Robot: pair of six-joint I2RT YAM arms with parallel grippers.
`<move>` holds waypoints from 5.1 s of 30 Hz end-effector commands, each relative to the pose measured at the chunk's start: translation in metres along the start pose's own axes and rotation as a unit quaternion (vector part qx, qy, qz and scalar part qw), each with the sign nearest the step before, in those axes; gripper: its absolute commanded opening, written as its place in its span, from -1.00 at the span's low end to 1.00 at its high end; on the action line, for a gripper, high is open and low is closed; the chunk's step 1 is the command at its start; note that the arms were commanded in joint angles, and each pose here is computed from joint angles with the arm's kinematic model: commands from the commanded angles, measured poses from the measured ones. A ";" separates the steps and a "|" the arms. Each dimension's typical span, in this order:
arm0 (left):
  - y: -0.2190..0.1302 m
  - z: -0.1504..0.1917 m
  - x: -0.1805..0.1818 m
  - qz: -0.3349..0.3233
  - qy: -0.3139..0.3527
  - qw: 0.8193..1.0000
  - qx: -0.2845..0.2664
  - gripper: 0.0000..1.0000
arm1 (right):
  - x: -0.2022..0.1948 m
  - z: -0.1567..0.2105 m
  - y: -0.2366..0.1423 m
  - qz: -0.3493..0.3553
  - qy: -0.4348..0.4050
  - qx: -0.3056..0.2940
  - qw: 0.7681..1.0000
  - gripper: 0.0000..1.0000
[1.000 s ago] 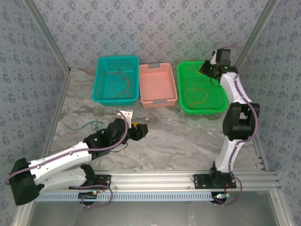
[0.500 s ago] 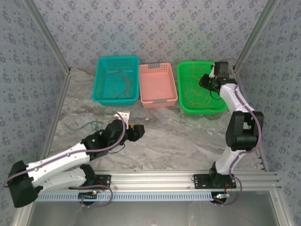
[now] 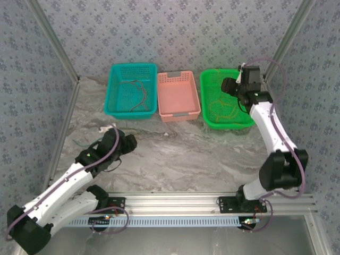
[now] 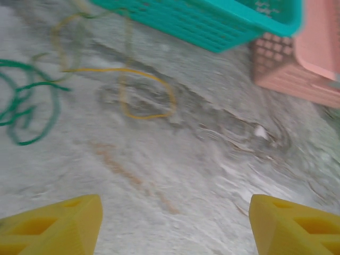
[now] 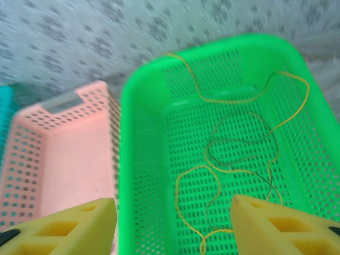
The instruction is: Untangle the cables
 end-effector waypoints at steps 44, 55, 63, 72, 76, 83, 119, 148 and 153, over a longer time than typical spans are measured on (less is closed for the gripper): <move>0.102 -0.007 0.107 -0.197 -0.110 0.969 0.102 0.13 | 0.343 0.332 0.090 -0.284 -0.326 0.253 0.866 -0.20; 0.118 -0.016 0.099 -0.169 -0.098 0.976 0.099 -1.00 | 0.282 0.283 0.034 -0.227 -0.332 0.177 0.898 -1.00; 0.124 -0.022 0.051 -0.031 -0.099 0.988 0.118 -1.00 | 0.191 0.238 -0.012 -0.169 -0.295 0.155 0.927 -1.00; 0.110 -0.012 -0.012 0.052 -0.077 0.988 0.127 -1.00 | 0.131 0.172 -0.065 -0.163 -0.230 0.090 0.955 -1.00; 0.107 -0.015 -0.029 0.085 -0.077 0.984 0.133 -1.00 | 0.119 0.147 -0.084 -0.166 -0.217 0.069 0.959 -1.00; 0.068 -0.035 0.010 -0.042 -0.057 0.995 0.068 -0.81 | 0.124 0.130 -0.107 -0.194 -0.207 0.050 0.958 -1.00; 0.078 0.076 -0.149 0.256 0.157 0.949 0.093 0.43 | 0.142 0.086 -0.161 -0.264 -0.174 0.040 0.948 -1.00; 0.081 0.116 -0.159 0.235 0.214 0.939 0.131 -1.00 | 0.103 0.012 -0.176 -0.261 -0.064 -0.087 0.959 -1.00; 0.074 0.139 -0.164 0.240 0.249 0.926 0.155 -1.00 | 0.083 -0.039 -0.177 -0.235 -0.018 -0.155 0.959 -1.00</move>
Point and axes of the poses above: each hand's point on the last joint's axis, 136 mm out from that joint toward the fingers, its own y axis out along the fingers, its own x axis along the line the jaws close on, z = x × y, the point moved 6 cm from there along -y, back along the fingers, and after that the axes turned 1 degree about y, right-handed, at the moved point
